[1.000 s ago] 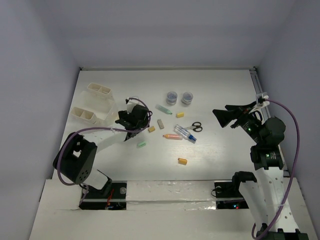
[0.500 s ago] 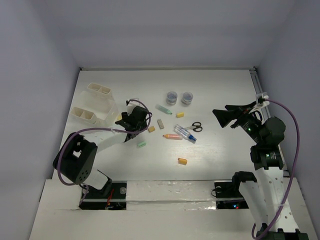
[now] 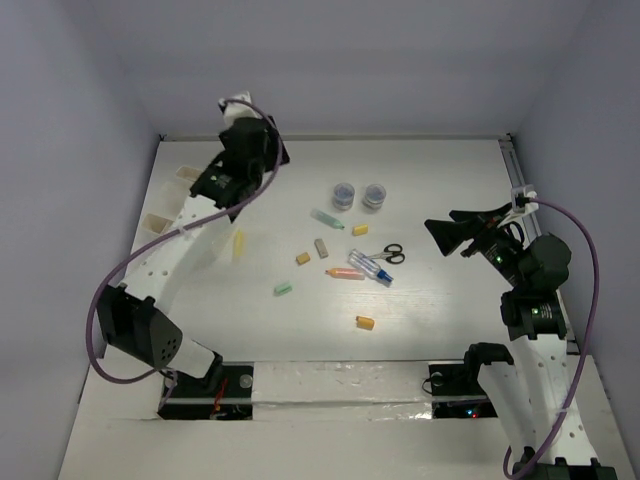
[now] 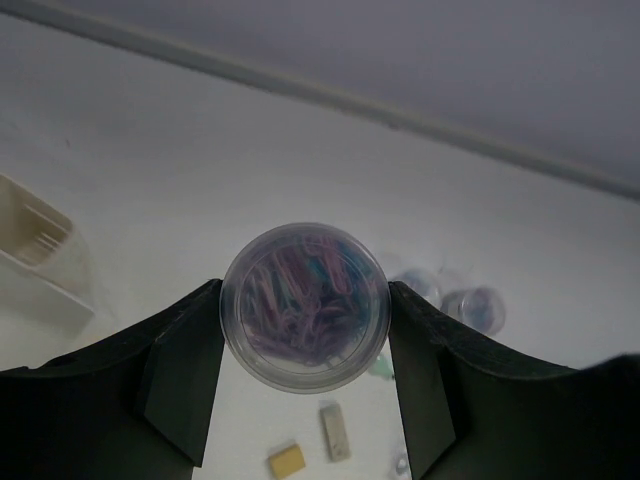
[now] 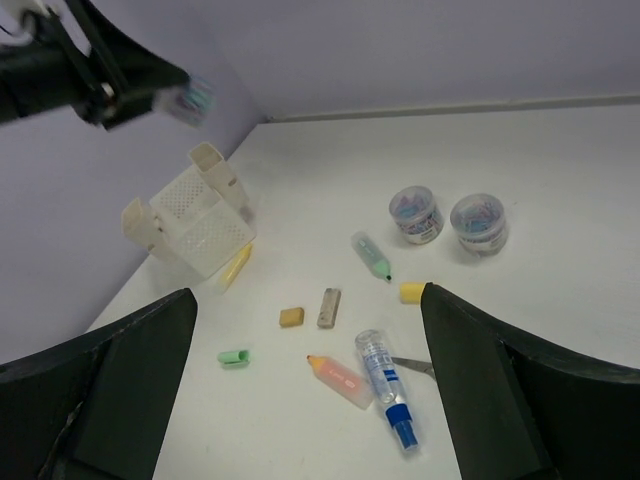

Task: Sort the stationery into containers
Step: Pick up the stationery from the center of the board, then place the stationery in the storage box.

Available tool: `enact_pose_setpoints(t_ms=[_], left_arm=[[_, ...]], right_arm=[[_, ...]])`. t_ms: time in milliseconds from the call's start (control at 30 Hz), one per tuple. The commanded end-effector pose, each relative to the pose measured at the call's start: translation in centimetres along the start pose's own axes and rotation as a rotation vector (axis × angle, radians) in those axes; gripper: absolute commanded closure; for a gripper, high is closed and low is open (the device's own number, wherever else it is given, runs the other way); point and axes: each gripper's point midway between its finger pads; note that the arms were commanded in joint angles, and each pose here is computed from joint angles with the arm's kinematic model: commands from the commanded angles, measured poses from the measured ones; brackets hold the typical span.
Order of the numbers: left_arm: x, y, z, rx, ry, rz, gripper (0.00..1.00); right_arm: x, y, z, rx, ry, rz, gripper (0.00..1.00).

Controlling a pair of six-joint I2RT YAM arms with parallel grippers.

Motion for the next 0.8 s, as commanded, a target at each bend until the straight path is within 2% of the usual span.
enact_pose_setpoints(t_ms=[0,100,233,467,767], left_arm=[[0.8,5.5,3.5,0.003,0.083,-0.051,0.65],[0.4,7.9,7.7,0.015,0.175,-0.078,0.65],[-0.1,9.2,13.8,0.032,0.306,-0.081,0.66],[-1.0,7.1,22.9,0.044,0.489,-0.006,0.65],[-2.0,5.2,26.8,0.034,0.569,0.062,0.65]], right_arm=[[0.2,0.3,0.6,0.012,0.021,-0.013,0.00],[0.3,0.4,0.7,0.015,0.021,-0.016,0.00],[0.3,0.3,0.7,0.012,0.025,-0.009,0.00],[0.4,0.4,0.3,0.009,-0.007,-0.012,0.00],[0.3,0.2,0.2,0.000,-0.004,0.000,0.00]])
Point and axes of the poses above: each gripper's point midway between its finger pads, its own x axis back along the fingers, its own z axis along the line the jaws close on, y = z × x, and after that the axes turned 2 degrees about -x, right-handed
